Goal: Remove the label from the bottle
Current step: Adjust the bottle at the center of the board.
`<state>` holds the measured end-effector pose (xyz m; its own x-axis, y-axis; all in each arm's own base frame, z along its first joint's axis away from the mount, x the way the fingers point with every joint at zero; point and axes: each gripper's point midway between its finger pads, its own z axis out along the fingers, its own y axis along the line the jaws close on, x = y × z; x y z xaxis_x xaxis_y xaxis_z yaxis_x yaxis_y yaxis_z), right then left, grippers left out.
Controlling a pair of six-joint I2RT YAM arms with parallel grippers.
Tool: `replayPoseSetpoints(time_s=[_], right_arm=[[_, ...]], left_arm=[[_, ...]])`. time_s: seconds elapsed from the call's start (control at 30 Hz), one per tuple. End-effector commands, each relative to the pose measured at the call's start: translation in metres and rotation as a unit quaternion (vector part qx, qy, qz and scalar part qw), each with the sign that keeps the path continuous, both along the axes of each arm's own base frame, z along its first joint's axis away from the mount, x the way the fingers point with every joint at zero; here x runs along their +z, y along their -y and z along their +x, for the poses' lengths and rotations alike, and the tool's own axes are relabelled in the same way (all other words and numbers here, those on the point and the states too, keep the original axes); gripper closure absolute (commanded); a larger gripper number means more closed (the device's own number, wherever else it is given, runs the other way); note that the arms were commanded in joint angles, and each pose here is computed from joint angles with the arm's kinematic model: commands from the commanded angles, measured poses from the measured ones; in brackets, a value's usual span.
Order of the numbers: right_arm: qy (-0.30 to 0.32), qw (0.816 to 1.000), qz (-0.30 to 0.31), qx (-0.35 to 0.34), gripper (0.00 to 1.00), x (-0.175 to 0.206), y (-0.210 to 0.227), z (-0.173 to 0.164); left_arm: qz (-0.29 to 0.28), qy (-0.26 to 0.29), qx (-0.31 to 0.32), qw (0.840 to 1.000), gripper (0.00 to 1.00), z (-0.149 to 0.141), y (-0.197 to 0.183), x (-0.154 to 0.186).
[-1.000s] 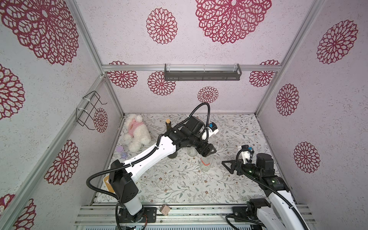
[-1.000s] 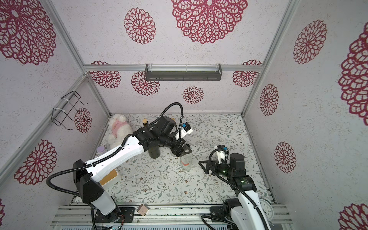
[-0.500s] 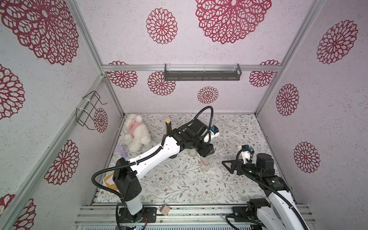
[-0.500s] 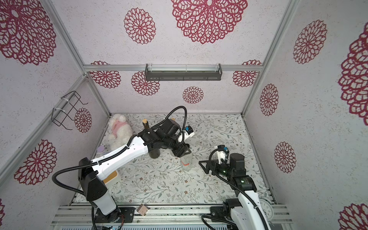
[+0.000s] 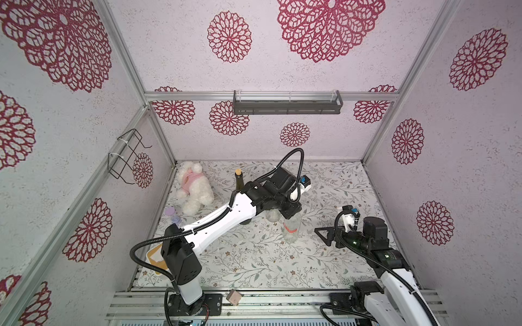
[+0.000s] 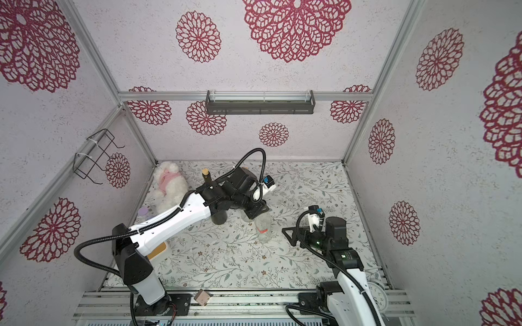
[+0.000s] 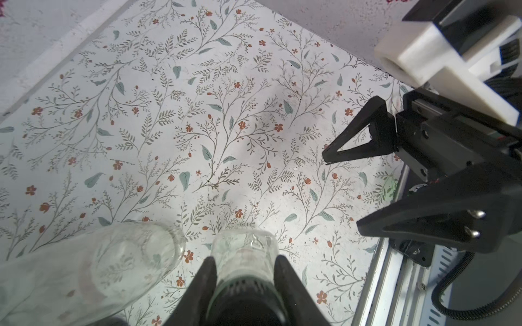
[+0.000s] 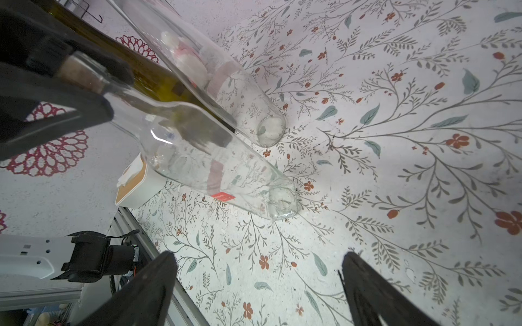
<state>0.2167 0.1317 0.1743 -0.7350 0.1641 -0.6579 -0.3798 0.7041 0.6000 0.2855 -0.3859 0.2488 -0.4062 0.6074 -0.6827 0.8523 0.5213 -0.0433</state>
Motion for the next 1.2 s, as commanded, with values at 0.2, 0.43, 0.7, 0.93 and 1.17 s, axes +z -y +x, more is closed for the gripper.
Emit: replayPoseSetpoints(time_s=[0.2,0.43,0.7,0.93,1.17], right_arm=[[0.037,0.999,0.006,0.003,0.06,0.031,-0.001,0.005],[0.023,0.999,-0.018,-0.03,0.06,0.036,0.01,0.007],[0.023,0.997,-0.036,-0.057,0.06,0.039,0.019,0.011],[0.023,0.997,-0.046,-0.053,0.06,0.036,0.02,0.011],[0.021,0.998,-0.046,-0.049,0.06,0.035,0.019,0.011]], left_arm=[[0.014,0.048,0.044,0.998,0.79,0.0,0.012,0.019],[-0.011,0.068,0.185,0.98,0.88,0.027,-0.001,0.047],[-0.033,0.047,0.295,0.954,0.88,0.04,-0.008,0.053],[-0.032,0.017,0.309,0.95,0.88,0.034,0.004,0.038],[-0.024,0.01,0.314,0.949,0.88,0.034,0.008,0.029]])
